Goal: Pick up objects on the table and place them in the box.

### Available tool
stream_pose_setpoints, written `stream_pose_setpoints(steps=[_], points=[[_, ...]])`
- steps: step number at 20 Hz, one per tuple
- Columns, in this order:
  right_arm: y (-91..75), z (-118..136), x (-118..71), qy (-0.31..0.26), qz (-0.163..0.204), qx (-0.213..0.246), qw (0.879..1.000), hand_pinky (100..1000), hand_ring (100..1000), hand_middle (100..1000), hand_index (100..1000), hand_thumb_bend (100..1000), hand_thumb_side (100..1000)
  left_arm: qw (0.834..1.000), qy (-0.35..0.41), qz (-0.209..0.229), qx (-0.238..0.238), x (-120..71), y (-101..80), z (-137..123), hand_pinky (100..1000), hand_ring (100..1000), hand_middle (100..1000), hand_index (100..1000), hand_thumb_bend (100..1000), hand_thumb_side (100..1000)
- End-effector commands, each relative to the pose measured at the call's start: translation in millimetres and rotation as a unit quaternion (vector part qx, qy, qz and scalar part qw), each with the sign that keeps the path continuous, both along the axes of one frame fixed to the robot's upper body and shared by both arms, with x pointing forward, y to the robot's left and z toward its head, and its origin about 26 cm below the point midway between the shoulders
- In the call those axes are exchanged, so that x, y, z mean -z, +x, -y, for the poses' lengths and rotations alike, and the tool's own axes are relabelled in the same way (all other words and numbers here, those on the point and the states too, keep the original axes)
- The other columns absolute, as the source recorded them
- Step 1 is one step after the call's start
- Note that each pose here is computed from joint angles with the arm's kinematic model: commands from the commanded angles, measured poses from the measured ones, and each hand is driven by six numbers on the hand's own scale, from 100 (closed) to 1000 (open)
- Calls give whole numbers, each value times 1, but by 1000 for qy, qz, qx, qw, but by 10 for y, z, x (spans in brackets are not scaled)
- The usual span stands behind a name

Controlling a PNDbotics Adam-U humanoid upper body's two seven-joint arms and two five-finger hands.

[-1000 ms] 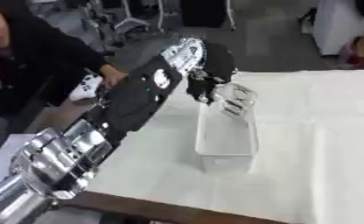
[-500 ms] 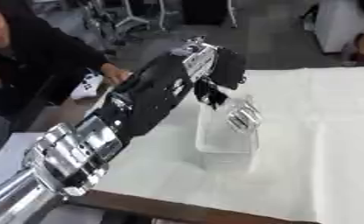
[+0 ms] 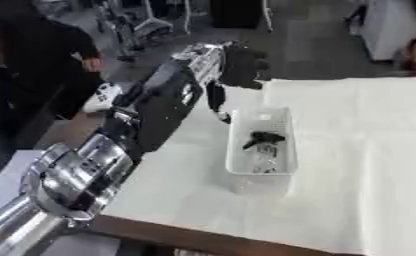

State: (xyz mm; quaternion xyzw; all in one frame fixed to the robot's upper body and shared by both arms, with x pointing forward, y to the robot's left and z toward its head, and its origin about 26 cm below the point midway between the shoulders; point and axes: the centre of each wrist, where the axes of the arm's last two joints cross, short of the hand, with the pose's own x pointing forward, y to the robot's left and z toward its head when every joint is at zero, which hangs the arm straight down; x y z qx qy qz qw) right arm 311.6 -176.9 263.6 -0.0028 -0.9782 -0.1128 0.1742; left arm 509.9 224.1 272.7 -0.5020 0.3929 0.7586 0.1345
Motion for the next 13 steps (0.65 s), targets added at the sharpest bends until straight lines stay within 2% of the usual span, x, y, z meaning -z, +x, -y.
stream_pose_setpoints(steps=[1, 5, 7, 8, 12, 13], points=[[-25, 23, -62, -5, 14, 5, 1000, 474, 536, 606, 872, 100, 1000, 995, -99, 23, 4, -368, -130, -313, 1000, 1000, 955, 909, 274, 1000], [-23, 47, -55, -8, 13, 10, 1000, 472, 536, 606, 871, 100, 1000, 982, -185, 2, 20, -432, -250, -438, 1000, 1000, 909, 871, 184, 1000], [-22, 60, -51, -10, 12, 13, 1000, 471, 535, 605, 871, 100, 1000, 962, -268, -3, 46, -406, -318, -526, 1000, 933, 872, 843, 159, 1000], [-21, 66, -49, -11, 11, 14, 1000, 471, 535, 605, 870, 100, 1000, 947, -316, -6, 59, -377, -354, -571, 907, 844, 821, 804, 137, 1000], [-19, 93, -45, -14, 11, 19, 1000, 469, 535, 605, 869, 108, 1000, 869, -488, -34, 80, -153, -527, -686, 747, 724, 782, 794, 154, 1000], [-18, 102, -43, -14, 11, 21, 1000, 468, 534, 605, 869, 113, 1000, 843, -529, -48, 82, -70, -582, -668, 698, 687, 769, 792, 161, 1000]])
